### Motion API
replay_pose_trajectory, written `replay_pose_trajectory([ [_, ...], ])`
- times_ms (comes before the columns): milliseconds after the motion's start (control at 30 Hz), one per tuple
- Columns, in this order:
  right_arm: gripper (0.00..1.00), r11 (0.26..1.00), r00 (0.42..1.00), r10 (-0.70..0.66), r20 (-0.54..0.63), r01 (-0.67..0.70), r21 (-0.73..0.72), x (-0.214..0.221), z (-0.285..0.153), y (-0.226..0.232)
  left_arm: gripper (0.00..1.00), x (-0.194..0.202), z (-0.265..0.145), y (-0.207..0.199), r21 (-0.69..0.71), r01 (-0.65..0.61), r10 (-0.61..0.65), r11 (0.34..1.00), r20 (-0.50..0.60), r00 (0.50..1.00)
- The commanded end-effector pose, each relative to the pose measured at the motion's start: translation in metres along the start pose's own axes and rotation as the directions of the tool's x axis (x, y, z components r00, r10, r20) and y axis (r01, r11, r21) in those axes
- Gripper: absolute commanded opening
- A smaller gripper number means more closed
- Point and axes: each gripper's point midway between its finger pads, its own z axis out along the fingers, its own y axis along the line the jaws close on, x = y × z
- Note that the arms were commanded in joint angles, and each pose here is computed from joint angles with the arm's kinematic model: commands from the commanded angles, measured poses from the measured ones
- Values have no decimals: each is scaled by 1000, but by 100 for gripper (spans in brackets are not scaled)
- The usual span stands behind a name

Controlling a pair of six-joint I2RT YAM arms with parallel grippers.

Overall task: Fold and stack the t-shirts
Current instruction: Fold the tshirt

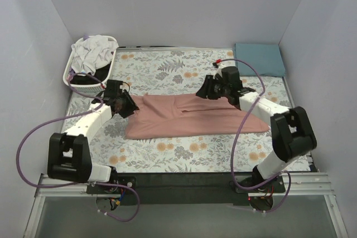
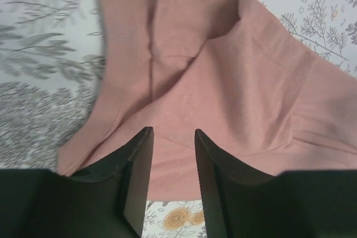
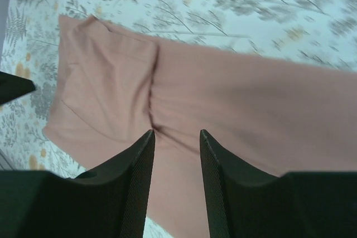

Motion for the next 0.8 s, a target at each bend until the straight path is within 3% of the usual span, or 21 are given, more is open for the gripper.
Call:
replay_pose_trajectory([
  [0,44,993,998,-60,4,60,-100,-19,41,45,33,0,13,-41,95,-91,92,991,-8,996],
  [33,43,993,997,-60,-48,55,-106,-3,60,48,28,3,23,-47,96,-112,114,989,-24,993],
  [133,42,987,996,-79,-47,72,-144,-14,85,68,20,9,38,-53,96,-135,140,986,-47,989],
  [200,42,988,993,-72,-95,58,-142,3,109,66,17,16,53,-54,93,-149,157,984,-82,984],
  [433,41,986,985,-65,-161,39,-163,19,158,63,14,38,81,-29,21,-163,164,986,-148,975],
  [767,38,967,973,-73,-218,15,-255,32,172,77,14,47,89,-13,-53,-159,146,986,-195,970],
])
